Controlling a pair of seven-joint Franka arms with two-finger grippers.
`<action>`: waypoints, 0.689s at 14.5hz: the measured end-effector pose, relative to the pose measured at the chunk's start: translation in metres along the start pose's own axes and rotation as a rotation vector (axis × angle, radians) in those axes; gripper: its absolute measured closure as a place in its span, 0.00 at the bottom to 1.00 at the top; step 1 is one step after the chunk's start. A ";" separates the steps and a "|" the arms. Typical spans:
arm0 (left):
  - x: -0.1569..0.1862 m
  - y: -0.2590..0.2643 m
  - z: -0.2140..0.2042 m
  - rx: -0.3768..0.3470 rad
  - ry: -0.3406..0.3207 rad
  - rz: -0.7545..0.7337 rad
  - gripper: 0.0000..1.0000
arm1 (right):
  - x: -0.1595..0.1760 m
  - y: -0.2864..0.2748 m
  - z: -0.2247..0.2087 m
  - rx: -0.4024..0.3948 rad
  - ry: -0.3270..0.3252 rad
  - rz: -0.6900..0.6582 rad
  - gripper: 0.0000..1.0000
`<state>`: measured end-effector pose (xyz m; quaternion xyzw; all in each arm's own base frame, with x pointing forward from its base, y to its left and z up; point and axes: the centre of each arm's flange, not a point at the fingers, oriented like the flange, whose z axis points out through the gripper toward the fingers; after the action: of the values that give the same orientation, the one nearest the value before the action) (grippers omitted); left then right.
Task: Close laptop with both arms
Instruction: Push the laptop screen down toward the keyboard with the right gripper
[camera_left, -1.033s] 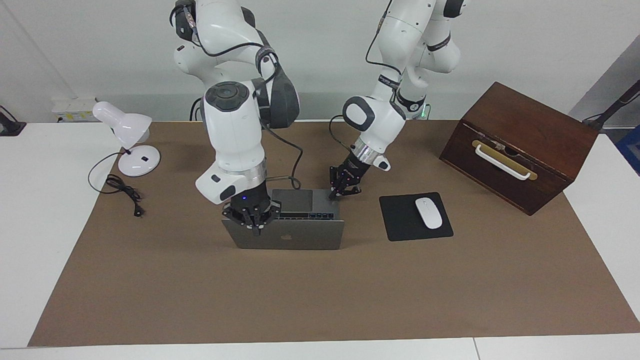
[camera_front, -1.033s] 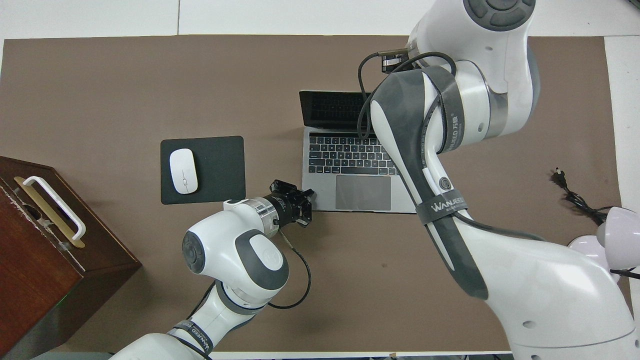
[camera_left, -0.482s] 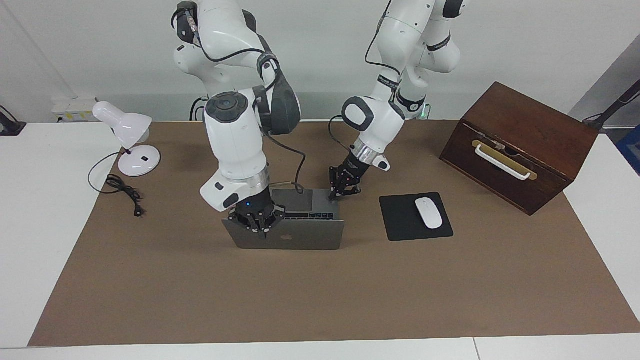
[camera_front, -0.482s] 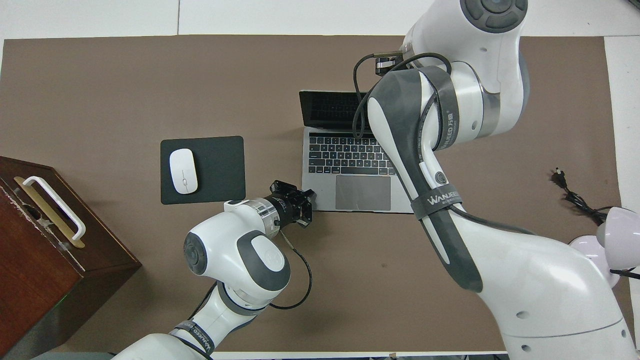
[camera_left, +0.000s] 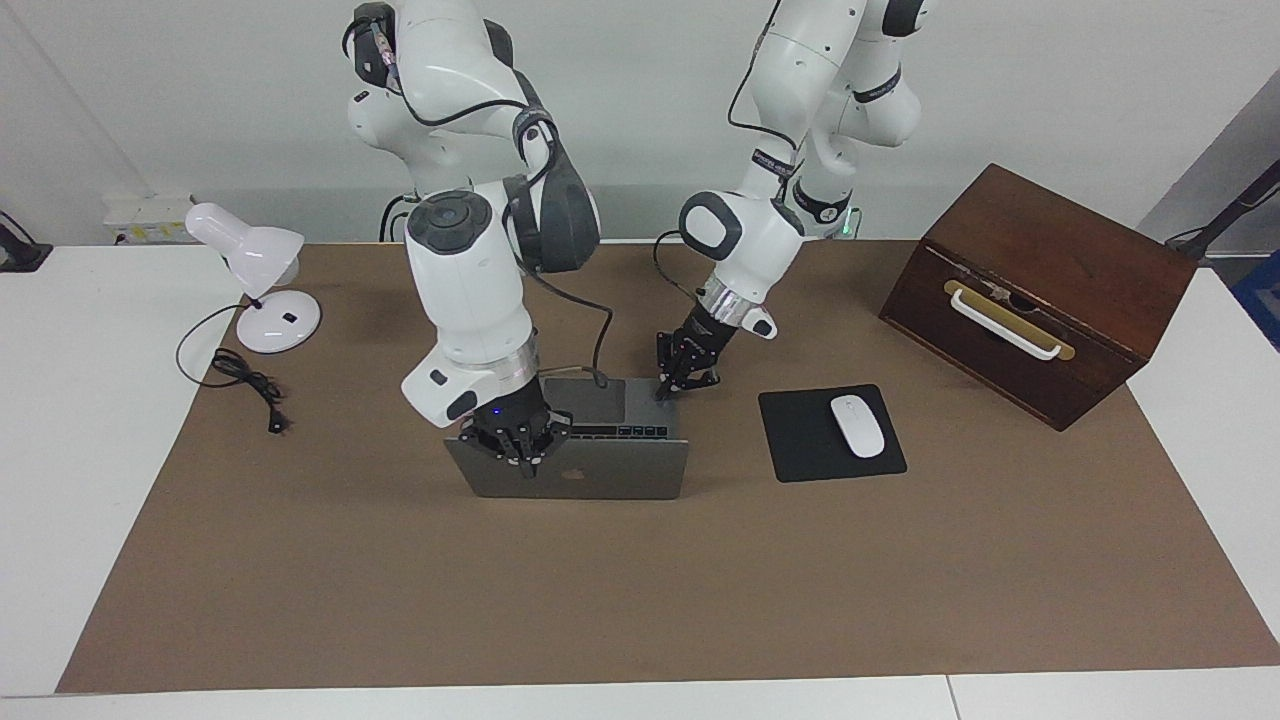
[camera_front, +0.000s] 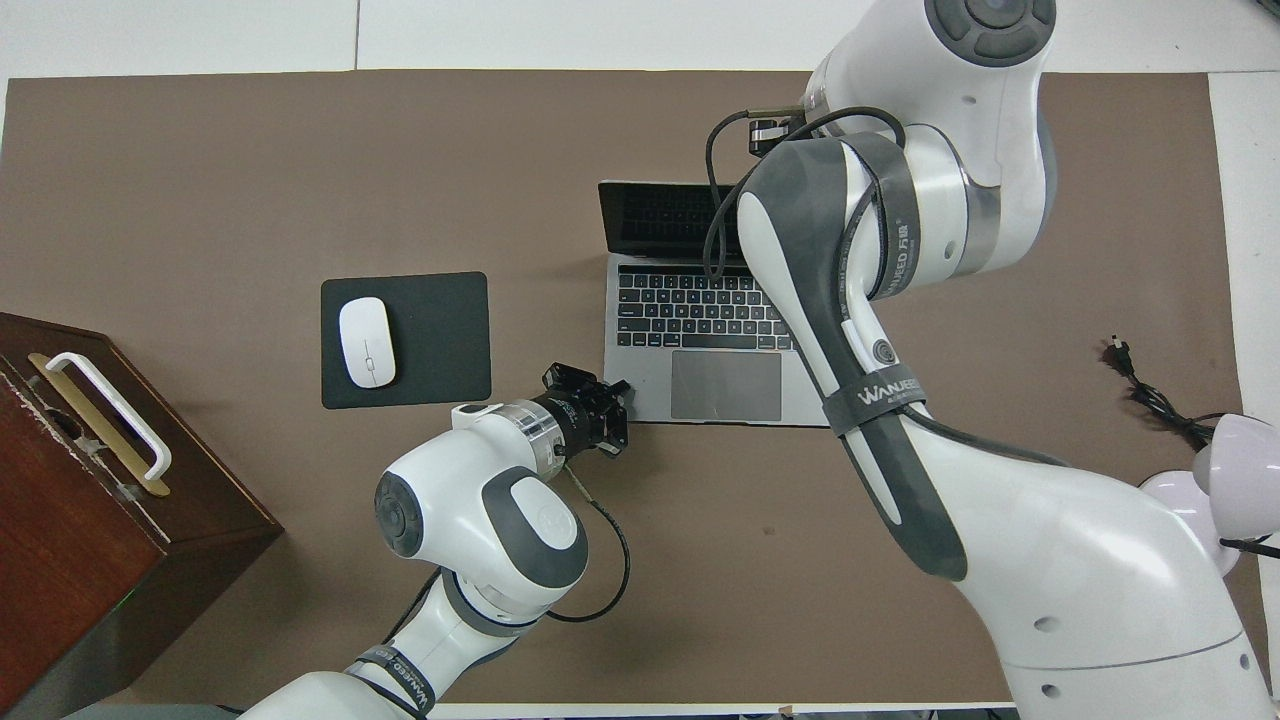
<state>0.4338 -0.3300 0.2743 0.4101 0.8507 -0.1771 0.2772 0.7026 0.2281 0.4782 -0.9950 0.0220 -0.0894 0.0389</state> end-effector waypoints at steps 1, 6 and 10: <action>0.000 0.000 0.000 0.000 -0.001 -0.003 0.99 | -0.001 0.001 0.003 0.006 -0.011 0.006 0.99; 0.001 0.000 0.000 -0.001 -0.003 -0.016 0.99 | -0.010 0.014 0.013 0.060 -0.131 0.064 0.99; 0.003 0.000 0.000 -0.002 -0.014 -0.073 0.99 | -0.017 0.028 0.020 0.086 -0.209 0.103 0.99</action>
<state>0.4320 -0.3281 0.2729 0.3772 0.8632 -0.1893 0.2770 0.6881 0.2027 0.4537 -0.9938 0.0653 0.0162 0.0884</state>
